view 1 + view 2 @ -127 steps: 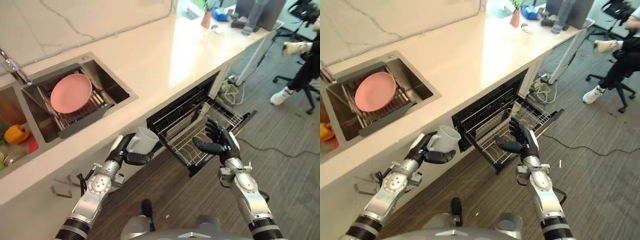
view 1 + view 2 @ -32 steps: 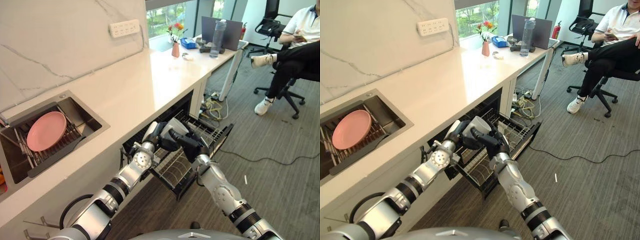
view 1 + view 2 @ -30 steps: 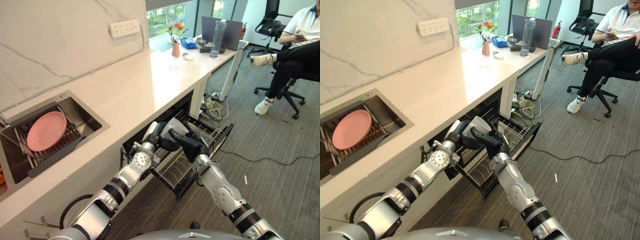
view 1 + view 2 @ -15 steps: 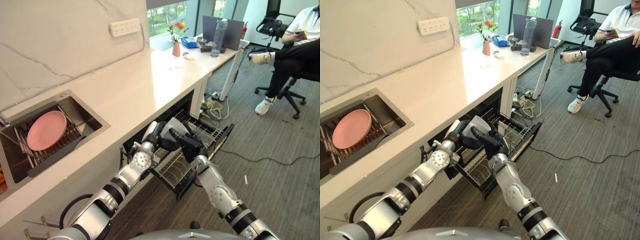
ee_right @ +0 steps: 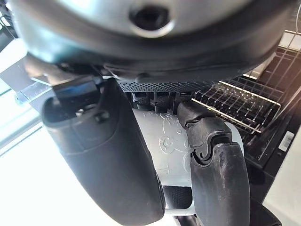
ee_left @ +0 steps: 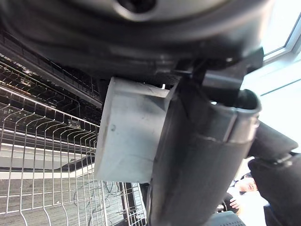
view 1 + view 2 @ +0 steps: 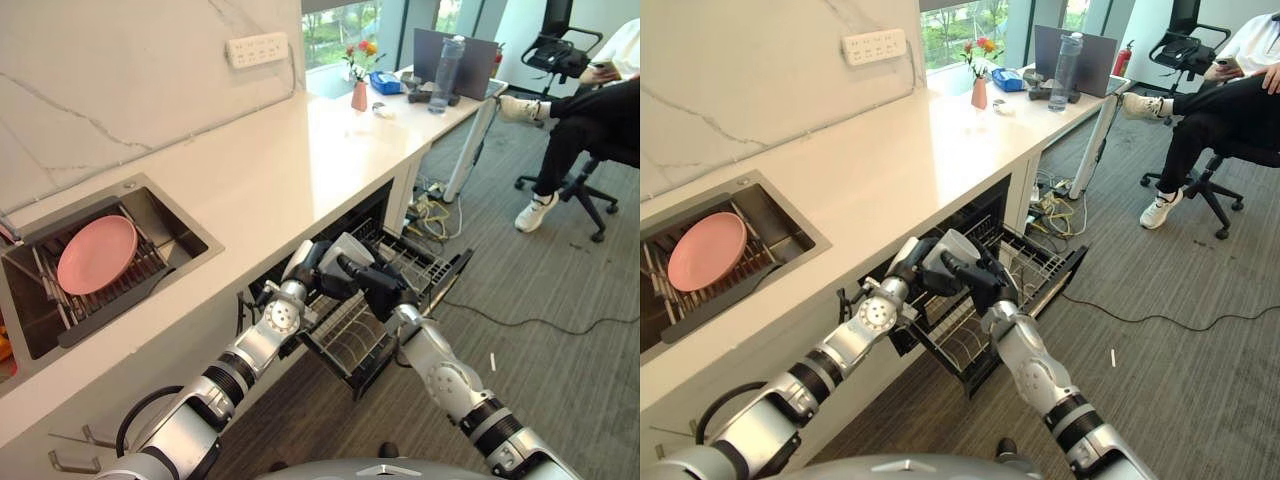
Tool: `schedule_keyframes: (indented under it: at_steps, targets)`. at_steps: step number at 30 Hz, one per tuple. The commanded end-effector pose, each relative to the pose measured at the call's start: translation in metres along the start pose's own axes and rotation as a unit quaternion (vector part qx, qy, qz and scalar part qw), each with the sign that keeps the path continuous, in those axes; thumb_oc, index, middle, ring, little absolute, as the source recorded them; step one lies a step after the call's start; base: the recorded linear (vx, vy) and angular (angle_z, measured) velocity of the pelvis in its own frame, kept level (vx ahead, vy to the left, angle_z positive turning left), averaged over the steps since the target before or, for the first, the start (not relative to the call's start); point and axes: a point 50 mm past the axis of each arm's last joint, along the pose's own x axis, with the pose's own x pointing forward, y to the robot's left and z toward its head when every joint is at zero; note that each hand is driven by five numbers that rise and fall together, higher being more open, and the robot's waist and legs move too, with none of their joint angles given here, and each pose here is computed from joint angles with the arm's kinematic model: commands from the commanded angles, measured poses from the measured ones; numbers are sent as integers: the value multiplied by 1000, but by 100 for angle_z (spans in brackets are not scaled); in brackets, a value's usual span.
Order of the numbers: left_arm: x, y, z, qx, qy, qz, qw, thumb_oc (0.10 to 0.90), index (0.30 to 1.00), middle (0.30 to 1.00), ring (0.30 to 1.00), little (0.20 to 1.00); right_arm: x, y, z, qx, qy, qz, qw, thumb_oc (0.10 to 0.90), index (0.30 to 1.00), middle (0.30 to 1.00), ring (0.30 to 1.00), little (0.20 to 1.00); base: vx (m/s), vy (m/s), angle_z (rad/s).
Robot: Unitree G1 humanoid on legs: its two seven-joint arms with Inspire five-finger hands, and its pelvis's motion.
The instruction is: Place the dishes in the dishwasher.
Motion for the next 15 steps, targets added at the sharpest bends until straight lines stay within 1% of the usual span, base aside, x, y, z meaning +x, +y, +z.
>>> schedule_keyframes:
  at_steps: [1,3,4,5,6,7,15]
  targets:
    - [9,-37,134,26,-262,-114,958,400,300,300,300,300,19,111,19,-10,-10,259,966,800,900,900,900,900,3,-1,4]
    - [9,-37,136,26,-263,-116,957,400,300,300,300,300,20,113,22,-17,-12,266,964,800,900,900,900,900,0,0,0]
    - [10,-37,136,26,-263,-116,957,400,300,300,300,300,20,113,23,-17,-13,266,964,687,731,731,731,731,0,0,0]
    - [10,-37,136,26,-263,-116,957,400,300,300,300,300,20,113,23,-17,-13,266,964,555,533,533,533,533,0,0,0]
    - [10,-37,136,26,-263,-116,957,400,300,300,300,300,20,113,23,-17,-13,266,964,555,533,533,533,533,0,0,0]
    - [10,-37,137,28,-263,-116,957,400,300,300,300,300,21,115,27,-19,-23,268,963,400,300,300,300,300,0,0,0]
    - [12,-32,142,23,-270,-100,957,400,300,300,300,300,21,120,38,-1,-72,259,963,400,300,300,300,300,0,0,0]
